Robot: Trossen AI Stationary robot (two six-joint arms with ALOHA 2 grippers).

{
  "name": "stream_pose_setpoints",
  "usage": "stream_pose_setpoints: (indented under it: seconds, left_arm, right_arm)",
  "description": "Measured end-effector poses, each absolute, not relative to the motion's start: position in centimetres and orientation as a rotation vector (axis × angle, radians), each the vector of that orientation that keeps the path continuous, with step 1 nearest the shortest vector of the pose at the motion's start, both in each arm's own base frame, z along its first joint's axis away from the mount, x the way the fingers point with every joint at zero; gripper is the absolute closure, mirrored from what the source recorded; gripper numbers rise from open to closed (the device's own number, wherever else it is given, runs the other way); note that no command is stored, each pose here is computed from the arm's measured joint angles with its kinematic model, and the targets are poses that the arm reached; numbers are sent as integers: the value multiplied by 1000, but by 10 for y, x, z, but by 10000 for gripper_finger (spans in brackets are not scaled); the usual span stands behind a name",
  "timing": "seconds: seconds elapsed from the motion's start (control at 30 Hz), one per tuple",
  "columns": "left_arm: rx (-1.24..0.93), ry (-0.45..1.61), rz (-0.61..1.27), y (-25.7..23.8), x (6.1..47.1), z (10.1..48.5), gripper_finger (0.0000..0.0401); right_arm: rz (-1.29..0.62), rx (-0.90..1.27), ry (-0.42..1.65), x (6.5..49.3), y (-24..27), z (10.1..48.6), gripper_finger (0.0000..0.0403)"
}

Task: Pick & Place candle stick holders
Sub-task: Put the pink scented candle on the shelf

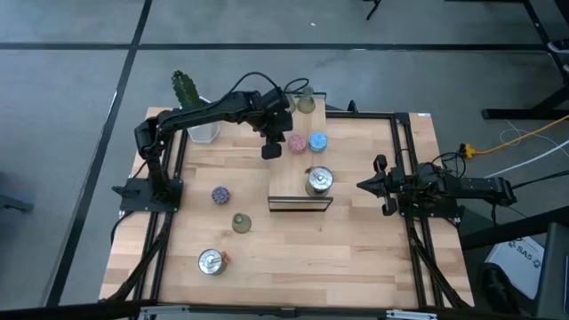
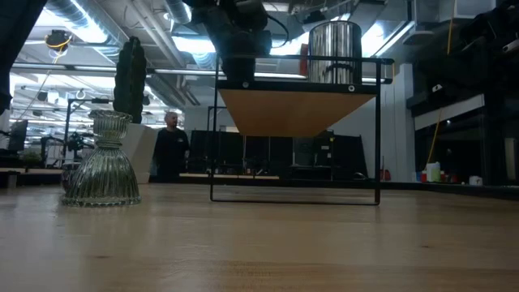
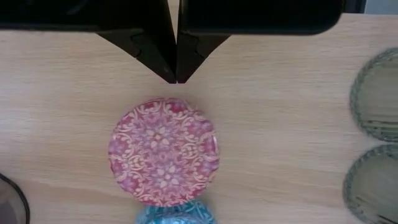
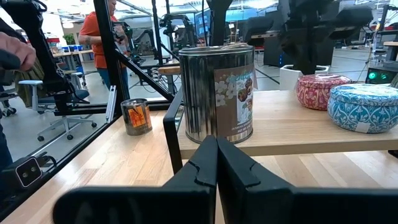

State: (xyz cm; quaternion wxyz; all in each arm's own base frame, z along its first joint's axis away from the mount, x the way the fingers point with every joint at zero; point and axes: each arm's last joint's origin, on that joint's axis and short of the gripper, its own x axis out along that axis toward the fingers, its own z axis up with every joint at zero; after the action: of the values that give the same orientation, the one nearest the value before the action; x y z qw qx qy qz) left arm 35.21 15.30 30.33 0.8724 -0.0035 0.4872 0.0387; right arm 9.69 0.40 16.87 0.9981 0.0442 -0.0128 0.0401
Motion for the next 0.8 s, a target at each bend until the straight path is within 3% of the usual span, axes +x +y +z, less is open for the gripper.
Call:
stream_pose_setpoints:
  seconds: [0.8]
  left_arm:
    - [-59, 944, 1, 151, 357, 296, 399]
  right_arm:
    - [80, 89, -25, 97, 4, 169, 398]
